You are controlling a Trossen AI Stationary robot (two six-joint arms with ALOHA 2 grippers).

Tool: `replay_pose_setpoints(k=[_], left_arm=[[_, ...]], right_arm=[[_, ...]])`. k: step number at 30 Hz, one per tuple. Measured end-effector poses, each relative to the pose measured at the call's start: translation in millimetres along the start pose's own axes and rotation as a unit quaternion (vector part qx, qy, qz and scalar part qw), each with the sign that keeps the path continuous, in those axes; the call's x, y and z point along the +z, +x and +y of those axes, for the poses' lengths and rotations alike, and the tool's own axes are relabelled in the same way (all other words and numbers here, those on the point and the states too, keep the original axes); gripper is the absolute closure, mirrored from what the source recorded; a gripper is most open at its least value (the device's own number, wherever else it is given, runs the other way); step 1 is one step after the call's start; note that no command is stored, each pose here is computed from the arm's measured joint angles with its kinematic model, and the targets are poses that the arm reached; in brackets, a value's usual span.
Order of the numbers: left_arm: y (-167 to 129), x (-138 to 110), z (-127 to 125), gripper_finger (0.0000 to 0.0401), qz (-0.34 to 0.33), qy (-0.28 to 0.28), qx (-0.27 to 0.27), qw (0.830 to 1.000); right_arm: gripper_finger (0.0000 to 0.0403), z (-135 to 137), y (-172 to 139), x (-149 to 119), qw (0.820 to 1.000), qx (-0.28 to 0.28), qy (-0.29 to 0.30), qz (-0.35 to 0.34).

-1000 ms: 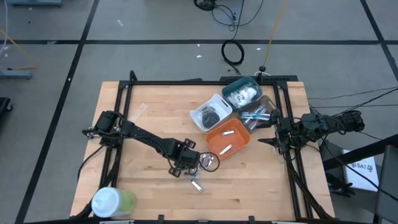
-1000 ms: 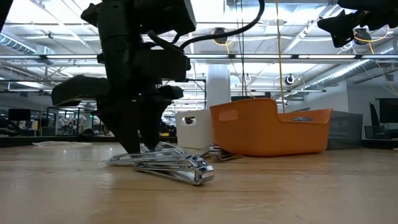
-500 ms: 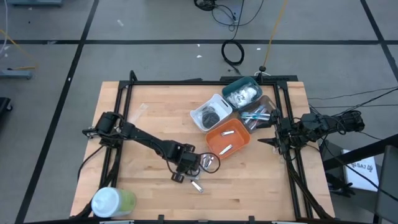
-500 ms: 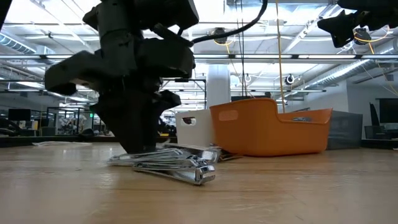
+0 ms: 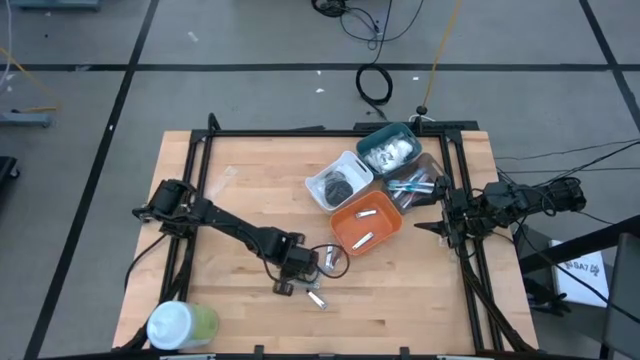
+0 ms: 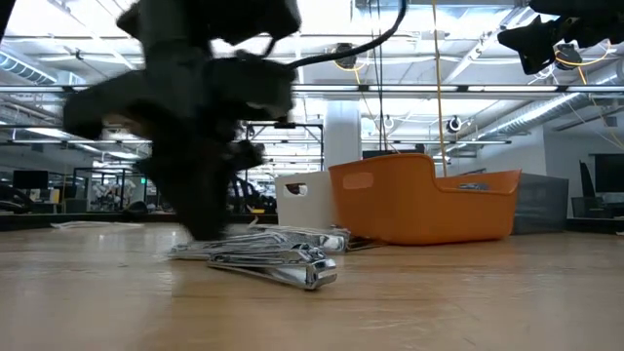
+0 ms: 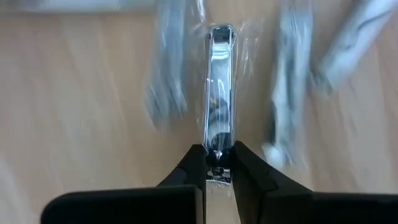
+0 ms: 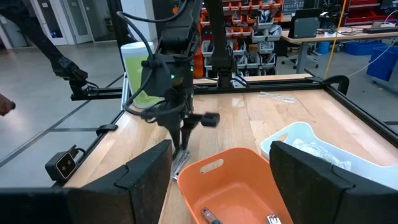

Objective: Pick & Place Travel size toiletries
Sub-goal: Put the silver nail cutter into the orange bin

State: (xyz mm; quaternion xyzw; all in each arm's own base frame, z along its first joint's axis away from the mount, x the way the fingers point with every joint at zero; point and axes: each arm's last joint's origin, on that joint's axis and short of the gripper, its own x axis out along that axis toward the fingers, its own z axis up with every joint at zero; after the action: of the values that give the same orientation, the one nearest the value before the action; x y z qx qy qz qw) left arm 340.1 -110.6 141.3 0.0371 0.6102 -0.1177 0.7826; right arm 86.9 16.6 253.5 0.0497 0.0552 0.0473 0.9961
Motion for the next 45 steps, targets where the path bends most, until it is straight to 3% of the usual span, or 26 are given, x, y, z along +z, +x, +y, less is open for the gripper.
replay_pose_setpoints(k=[2, 8, 11, 14, 19, 24, 27, 32, 34, 38, 45], left_arm=[[-10.6, -2.4, -3.2, 0.0369, -0.002, -0.006, 0.001, 1.000], [-47.7, 7.7, -10.7, 0.0369, -0.098, -0.005, 0.042, 0.994], [-59.8, 18.4, -12.9, 0.0369, -0.173, -0.008, 0.051, 0.984], [-73.8, 33.4, -9.6, 0.0368, -0.267, -0.039, 0.066, 0.961], [-86.8, 58.4, 7.1, 0.0357, -0.405, -0.092, 0.072, 0.907], [-87.8, 75.5, 23.6, 0.0369, -0.485, -0.117, 0.065, 0.864], [-92.3, 87.8, 37.8, 0.0369, -0.491, -0.159, 0.063, 0.854], [-90.0, 105.8, 58.1, 0.0369, -0.411, -0.220, 0.108, 0.878], [-80.5, 110.4, 66.8, 0.0369, -0.366, -0.247, 0.126, 0.888], [-56.2, 118.4, 83.2, 0.0369, -0.327, -0.295, 0.124, 0.889], [-19.2, 116.5, 94.1, 0.0334, -0.286, -0.314, 0.118, 0.898]], right_arm=[[0.0147, 0.0, 0.0, 0.0, 1.000, 0.000, 0.000, 0.000], [0.0147, 0.0, 0.1, 0.0, 1.000, 0.000, -0.003, 0.000], [0.0147, 0.0, 0.1, 0.0, 1.000, 0.000, -0.003, 0.000], [0.0147, 0.0, 0.1, 0.0, 1.000, 0.000, -0.003, 0.000], [0.0147, 0.1, 0.3, 0.4, 1.000, 0.000, -0.003, -0.001], [0.0147, 0.2, 0.5, 0.6, 1.000, 0.000, -0.003, -0.002], [0.0147, 0.2, 0.6, 0.5, 1.000, 0.000, -0.003, -0.002], [0.0147, 0.2, 0.6, 0.5, 1.000, 0.000, -0.003, -0.002], [0.0147, 0.1, 0.6, 0.6, 1.000, 0.000, -0.003, -0.002], [0.0147, 0.1, 0.6, 0.5, 1.000, 0.000, -0.003, -0.002], [0.0147, 0.1, 1.2, -0.4, 1.000, -0.001, -0.004, 0.004]])
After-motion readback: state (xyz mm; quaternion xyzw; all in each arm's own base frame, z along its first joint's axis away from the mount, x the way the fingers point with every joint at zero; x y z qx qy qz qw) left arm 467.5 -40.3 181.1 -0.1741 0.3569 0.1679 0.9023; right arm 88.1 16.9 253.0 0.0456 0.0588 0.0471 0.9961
